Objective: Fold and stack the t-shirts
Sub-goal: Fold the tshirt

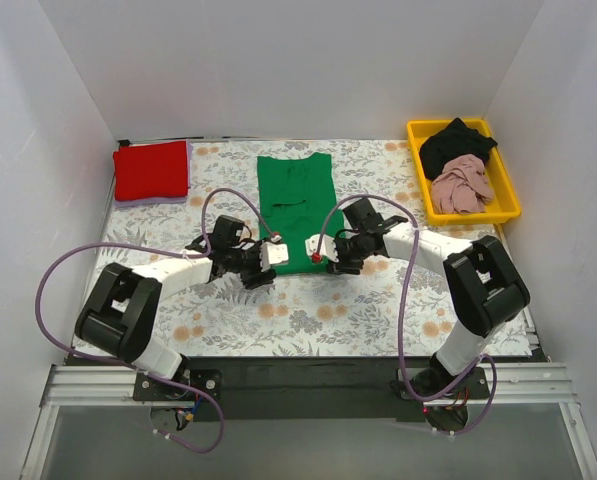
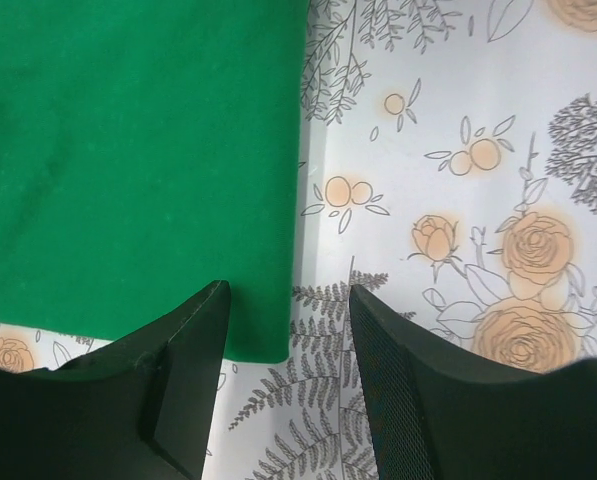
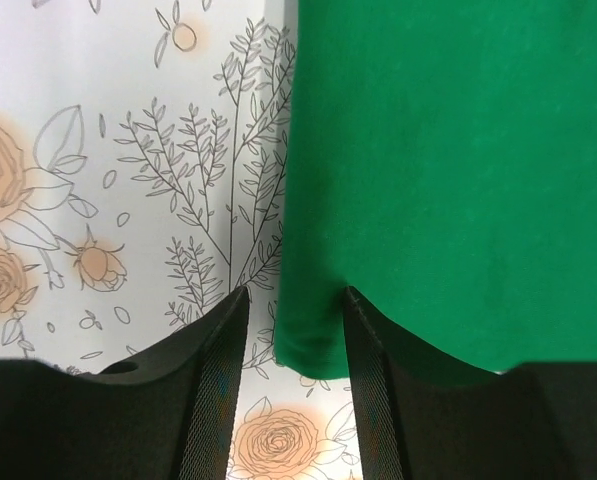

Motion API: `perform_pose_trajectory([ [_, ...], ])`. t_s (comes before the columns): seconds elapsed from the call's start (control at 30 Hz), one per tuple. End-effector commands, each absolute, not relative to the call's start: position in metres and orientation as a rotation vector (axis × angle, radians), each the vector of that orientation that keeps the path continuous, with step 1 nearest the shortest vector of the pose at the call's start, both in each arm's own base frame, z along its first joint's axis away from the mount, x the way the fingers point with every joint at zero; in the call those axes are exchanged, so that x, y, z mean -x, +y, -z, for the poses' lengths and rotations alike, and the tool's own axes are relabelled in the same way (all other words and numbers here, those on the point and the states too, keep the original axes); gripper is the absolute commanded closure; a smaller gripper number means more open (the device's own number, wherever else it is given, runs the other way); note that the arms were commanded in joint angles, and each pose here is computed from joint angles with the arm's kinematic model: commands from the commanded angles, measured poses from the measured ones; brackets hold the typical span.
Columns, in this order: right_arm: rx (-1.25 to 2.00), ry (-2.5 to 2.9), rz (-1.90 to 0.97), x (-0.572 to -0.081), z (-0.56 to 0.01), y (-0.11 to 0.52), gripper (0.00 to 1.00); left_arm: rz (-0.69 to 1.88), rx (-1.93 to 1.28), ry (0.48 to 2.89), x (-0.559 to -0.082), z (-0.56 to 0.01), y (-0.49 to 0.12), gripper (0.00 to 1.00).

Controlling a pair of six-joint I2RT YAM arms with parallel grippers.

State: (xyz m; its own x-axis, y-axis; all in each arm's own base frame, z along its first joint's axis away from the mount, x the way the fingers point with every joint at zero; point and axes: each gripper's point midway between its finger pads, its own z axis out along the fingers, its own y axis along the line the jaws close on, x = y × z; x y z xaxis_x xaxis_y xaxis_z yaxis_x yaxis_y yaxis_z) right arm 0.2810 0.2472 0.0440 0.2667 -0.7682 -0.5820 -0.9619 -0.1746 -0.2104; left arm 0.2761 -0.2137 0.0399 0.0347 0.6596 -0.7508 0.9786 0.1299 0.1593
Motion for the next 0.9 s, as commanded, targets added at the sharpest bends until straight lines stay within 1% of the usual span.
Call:
perform_pose_trajectory([
  [0.0, 2.009, 1.549, -0.436, -0.288, -0.036, 0.248, 0.51, 0.498, -1.630, 1.653, -0.285, -0.035, -0.213, 0.50],
  [0.13, 2.042, 1.577, -0.432, -0.278, -0.017, 0.239, 0.53, 0.482, -1.649, 1.669, -0.286, -0.024, -0.210, 0.55],
  [0.17, 2.048, 1.577, -0.427, -0.277, -0.014, 0.238, 0.53, 0.485, -1.651, 1.675, -0.284, -0.020, -0.209, 0.57],
  [0.2, 2.054, 1.579, -0.411, -0.278, -0.012, 0.236, 0.55, 0.487, -1.652, 1.677, -0.284, -0.019, -0.209, 0.63],
  [0.27, 2.061, 1.588, -0.392, -0.279, -0.005, 0.233, 0.66, 0.487, -1.660, 1.691, -0.284, -0.014, -0.209, 0.71],
  [0.3, 2.060, 1.605, -0.365, -0.282, -0.003, 0.230, 0.78, 0.478, -1.659, 1.699, -0.286, -0.012, -0.208, 0.79],
  [0.33, 2.053, 1.608, -0.346, -0.287, -0.002, 0.230, 0.86, 0.480, -1.661, 1.708, -0.285, -0.011, -0.207, 0.82],
  [0.37, 2.042, 1.615, -0.331, -0.291, -0.005, 0.231, 0.96, 0.483, -1.660, 1.712, -0.286, -0.012, -0.207, 0.88],
  [0.4, 2.029, 1.628, -0.300, -0.297, -0.008, 0.231, 0.99, 0.488, -1.639, 1.715, -0.292, -0.021, -0.211, 0.98],
  [0.43, 2.005, 1.648, -0.294, -0.300, -0.012, 0.231, 0.99, 0.517, -1.632, 1.733, -0.290, -0.025, -0.213, 1.00],
  [0.5, 1.977, 1.632, -0.282, -0.308, -0.031, 0.237, 0.99, 0.542, -1.591, 1.702, -0.303, -0.052, -0.223, 1.00],
  [0.53, 1.961, 1.627, -0.282, -0.308, -0.046, 0.238, 0.99, 0.569, -1.583, 1.710, -0.301, -0.059, -0.224, 1.00],
  [0.6, 1.918, 1.585, -0.297, -0.316, -0.079, 0.247, 0.99, 0.554, -1.558, 1.671, -0.313, -0.086, -0.230, 1.00],
  [0.7, 1.867, 1.544, -0.313, -0.320, -0.122, 0.251, 0.99, 0.550, -1.573, 1.668, -0.313, -0.103, -0.229, 1.00],
  [0.87, 1.860, 1.540, -0.391, -0.299, -0.154, 0.250, 0.99, 0.554, -1.603, 1.638, -0.300, -0.126, -0.225, 1.00],
])
